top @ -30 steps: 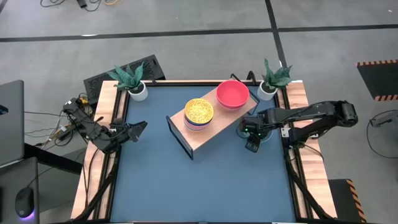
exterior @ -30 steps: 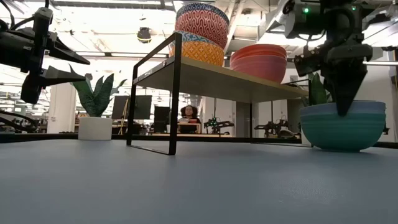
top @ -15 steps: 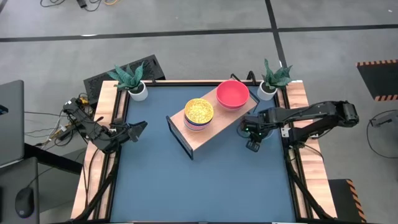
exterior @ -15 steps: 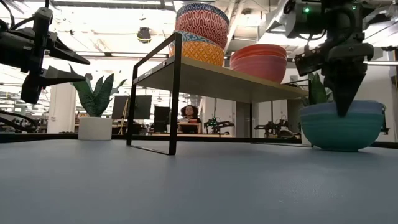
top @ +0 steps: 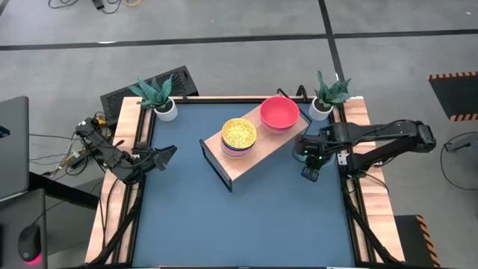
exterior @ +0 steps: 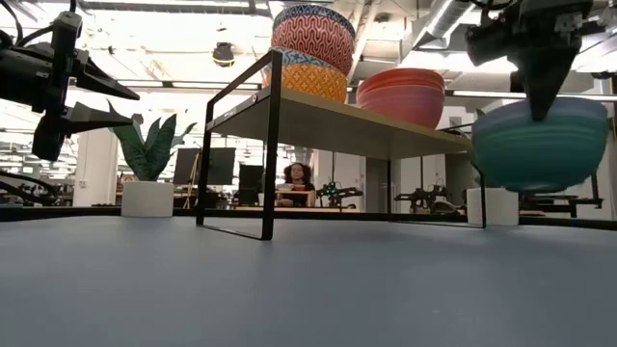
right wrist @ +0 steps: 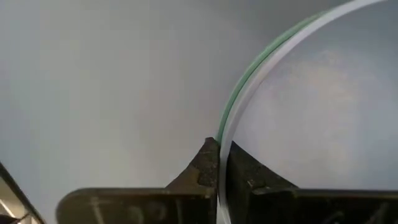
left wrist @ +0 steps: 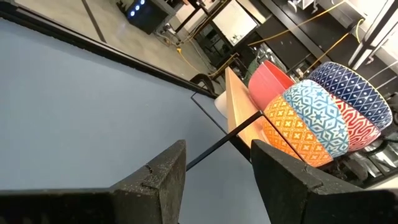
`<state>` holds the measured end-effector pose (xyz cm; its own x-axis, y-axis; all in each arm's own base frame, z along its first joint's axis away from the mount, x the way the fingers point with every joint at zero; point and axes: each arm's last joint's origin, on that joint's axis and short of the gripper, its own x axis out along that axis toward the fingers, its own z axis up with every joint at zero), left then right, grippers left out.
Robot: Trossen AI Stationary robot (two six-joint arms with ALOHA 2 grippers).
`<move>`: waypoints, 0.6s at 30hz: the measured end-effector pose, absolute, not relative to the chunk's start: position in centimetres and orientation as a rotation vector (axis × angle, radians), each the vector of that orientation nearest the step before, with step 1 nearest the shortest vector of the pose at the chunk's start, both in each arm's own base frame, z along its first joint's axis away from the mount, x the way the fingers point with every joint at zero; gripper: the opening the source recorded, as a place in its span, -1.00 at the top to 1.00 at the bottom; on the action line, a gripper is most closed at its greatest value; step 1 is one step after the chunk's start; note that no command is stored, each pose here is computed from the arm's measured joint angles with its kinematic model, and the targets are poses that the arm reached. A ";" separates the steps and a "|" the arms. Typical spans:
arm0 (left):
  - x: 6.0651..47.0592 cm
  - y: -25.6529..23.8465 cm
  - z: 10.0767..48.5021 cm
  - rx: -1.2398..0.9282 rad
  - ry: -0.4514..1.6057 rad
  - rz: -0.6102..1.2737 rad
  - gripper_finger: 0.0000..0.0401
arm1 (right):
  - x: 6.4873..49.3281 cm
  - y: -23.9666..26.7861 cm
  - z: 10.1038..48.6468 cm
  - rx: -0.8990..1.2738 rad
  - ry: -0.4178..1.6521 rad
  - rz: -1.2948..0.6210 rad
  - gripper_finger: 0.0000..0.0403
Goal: Place and stack bowls onto a shelf
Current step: Stack the blue bowl on top of the red bowl on the shelf
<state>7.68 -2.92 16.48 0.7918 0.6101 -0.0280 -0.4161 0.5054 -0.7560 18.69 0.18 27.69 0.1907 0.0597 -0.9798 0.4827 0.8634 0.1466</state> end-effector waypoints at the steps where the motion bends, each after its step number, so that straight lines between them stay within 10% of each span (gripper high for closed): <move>1: 7.7 -2.9 16.5 -0.834 -0.256 0.628 0.18 | 18.6 0.2 27.8 0.486 1.352 -0.316 0.82; 18: 7.7 -2.9 16.5 -0.826 -0.255 0.630 0.18 | 20.1 1.3 24.6 0.457 1.422 -0.260 0.88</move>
<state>7.67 -2.91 16.49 0.7902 0.6123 -0.0277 -0.4213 0.5098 -0.7501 20.06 1.35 24.64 0.1404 0.0962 -0.9854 0.4383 0.8864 0.1490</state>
